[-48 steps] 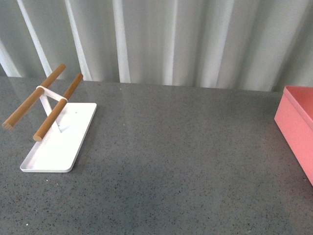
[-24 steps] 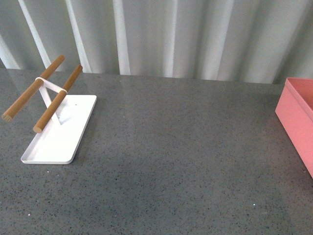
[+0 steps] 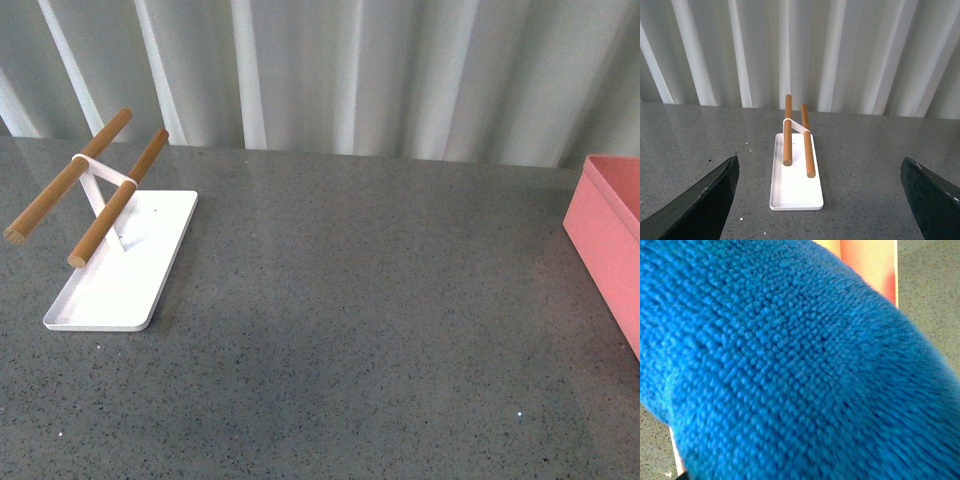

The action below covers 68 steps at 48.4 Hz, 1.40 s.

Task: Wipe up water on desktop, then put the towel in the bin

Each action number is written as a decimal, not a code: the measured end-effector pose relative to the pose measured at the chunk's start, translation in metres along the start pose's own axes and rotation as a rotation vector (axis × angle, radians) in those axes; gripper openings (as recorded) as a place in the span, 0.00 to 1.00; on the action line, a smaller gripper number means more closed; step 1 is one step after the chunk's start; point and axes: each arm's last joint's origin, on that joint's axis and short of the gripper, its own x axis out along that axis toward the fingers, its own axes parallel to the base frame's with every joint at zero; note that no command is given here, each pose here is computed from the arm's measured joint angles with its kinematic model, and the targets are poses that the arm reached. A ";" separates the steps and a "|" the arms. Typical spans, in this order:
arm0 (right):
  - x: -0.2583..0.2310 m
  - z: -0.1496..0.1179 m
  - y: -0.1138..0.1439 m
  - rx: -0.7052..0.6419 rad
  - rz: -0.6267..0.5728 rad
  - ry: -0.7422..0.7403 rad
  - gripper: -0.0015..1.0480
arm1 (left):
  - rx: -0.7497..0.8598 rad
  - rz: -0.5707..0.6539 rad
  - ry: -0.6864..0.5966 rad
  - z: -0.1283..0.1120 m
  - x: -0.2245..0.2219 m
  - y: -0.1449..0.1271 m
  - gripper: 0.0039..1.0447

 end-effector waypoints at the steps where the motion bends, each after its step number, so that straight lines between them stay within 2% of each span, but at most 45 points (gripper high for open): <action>1: 0.000 0.000 0.000 0.000 0.000 0.000 0.67 | 0.000 0.000 0.000 0.000 0.000 0.000 0.94; 8: 0.000 0.000 0.000 0.003 0.000 0.000 0.95 | 0.000 0.000 0.000 0.000 0.000 0.000 0.94; 25: 0.001 -0.001 -0.001 0.016 0.014 -0.008 0.93 | 0.000 0.000 0.000 0.000 0.000 0.000 0.94; 27: 0.007 -0.004 0.002 0.098 0.135 -0.185 0.87 | 0.000 0.000 0.000 0.000 0.000 0.000 0.94; 30: 0.011 -0.015 0.009 0.150 0.302 -0.386 0.78 | 0.000 0.002 0.000 0.000 0.000 0.000 0.94; 32: 0.012 -0.026 0.015 0.158 0.356 -0.491 0.73 | 0.001 0.002 0.000 0.000 0.000 0.000 0.94; 35: 0.009 -0.051 0.026 0.164 0.400 -0.731 0.61 | 0.001 0.000 0.000 0.000 0.000 0.000 0.94; 38: -0.010 -0.067 0.030 0.174 0.369 -1.014 0.48 | 0.001 0.000 -0.001 0.000 0.000 0.000 0.94; 41: -0.031 -0.081 0.031 0.181 0.353 -1.145 0.34 | 0.001 0.000 0.000 0.000 0.000 0.000 0.94; 51: -0.036 -0.124 0.043 0.180 0.358 -1.117 0.04 | 0.001 0.001 0.000 0.000 0.000 0.000 0.94; 68: -0.051 -0.176 0.053 0.183 0.353 -1.118 0.03 | 0.001 0.000 0.000 0.000 0.000 0.000 0.94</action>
